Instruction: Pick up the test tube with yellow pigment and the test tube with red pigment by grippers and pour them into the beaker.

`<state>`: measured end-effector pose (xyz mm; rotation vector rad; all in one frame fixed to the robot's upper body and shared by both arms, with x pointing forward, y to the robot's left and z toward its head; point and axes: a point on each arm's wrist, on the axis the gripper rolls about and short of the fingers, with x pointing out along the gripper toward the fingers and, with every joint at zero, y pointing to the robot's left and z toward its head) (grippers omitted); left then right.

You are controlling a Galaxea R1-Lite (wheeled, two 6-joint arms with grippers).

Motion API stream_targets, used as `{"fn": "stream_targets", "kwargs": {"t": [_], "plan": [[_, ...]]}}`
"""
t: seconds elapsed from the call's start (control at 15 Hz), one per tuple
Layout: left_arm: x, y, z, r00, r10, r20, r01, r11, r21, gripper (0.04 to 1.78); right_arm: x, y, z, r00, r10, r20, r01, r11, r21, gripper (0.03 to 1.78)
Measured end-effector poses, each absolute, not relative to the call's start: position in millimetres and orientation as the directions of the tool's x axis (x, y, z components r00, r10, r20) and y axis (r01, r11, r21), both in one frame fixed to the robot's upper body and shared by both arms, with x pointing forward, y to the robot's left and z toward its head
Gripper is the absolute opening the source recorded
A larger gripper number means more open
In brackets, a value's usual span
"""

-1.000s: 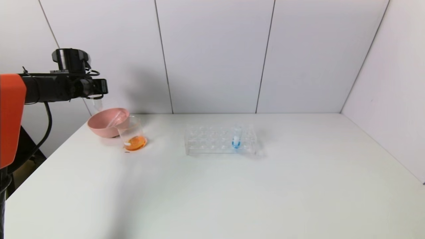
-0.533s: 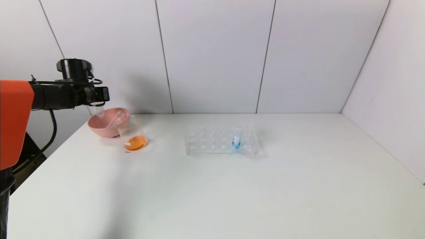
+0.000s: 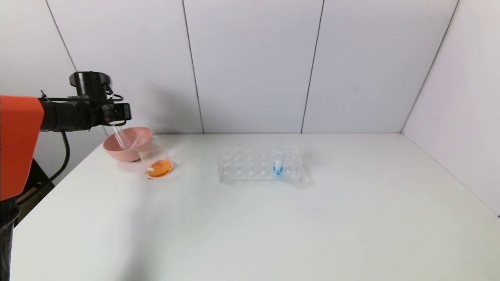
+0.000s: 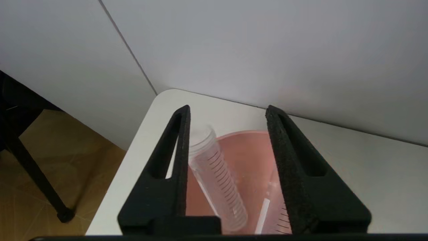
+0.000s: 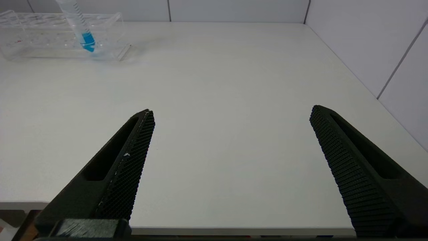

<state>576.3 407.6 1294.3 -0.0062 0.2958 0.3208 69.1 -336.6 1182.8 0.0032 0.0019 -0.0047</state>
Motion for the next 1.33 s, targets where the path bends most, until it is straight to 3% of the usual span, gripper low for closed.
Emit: {"fn": "stream_targets", "kwargs": {"t": [0.27, 0.47, 0.6, 0.87, 1.13, 1.33], "plan": [[575.9, 408.6, 1295.1, 0.906, 0.312, -0.286, -0.315, 0.948, 0.040, 1.47, 69.1, -336.6, 1182.8, 1.000, -0.005, -0.002, 0.005, 1.000, 0.003, 1.70], [572.0, 402.8, 1301.9, 0.912, 0.303, -0.278, -0.303, 0.952, 0.042, 1.73, 69.1, -336.6, 1182.8, 1.000, -0.005, -0.002, 0.005, 1.000, 0.003, 1.70], [562.4, 397.1, 1319.1, 0.922, 0.294, -0.253, -0.292, 0.955, 0.045, 1.78, 69.1, -336.6, 1182.8, 1.000, -0.005, -0.002, 0.005, 1.000, 0.003, 1.70], [519.6, 370.6, 1390.0, 0.958, 0.250, -0.141, -0.242, 0.968, 0.071, 1.77, 69.1, -336.6, 1182.8, 1.000, -0.004, -0.002, 0.004, 1.000, 0.003, 1.70], [443.7, 343.9, 1460.6, 0.979, 0.192, -0.063, -0.186, 0.979, 0.086, 1.77, 69.1, -336.6, 1182.8, 1.000, -0.005, -0.002, 0.005, 1.000, 0.003, 1.70], [373.5, 337.1, 1492.0, 0.990, 0.136, -0.045, -0.132, 0.988, 0.087, 1.77, 69.1, -336.6, 1182.8, 1.000, -0.005, -0.002, 0.005, 1.000, 0.003, 1.70]]}}
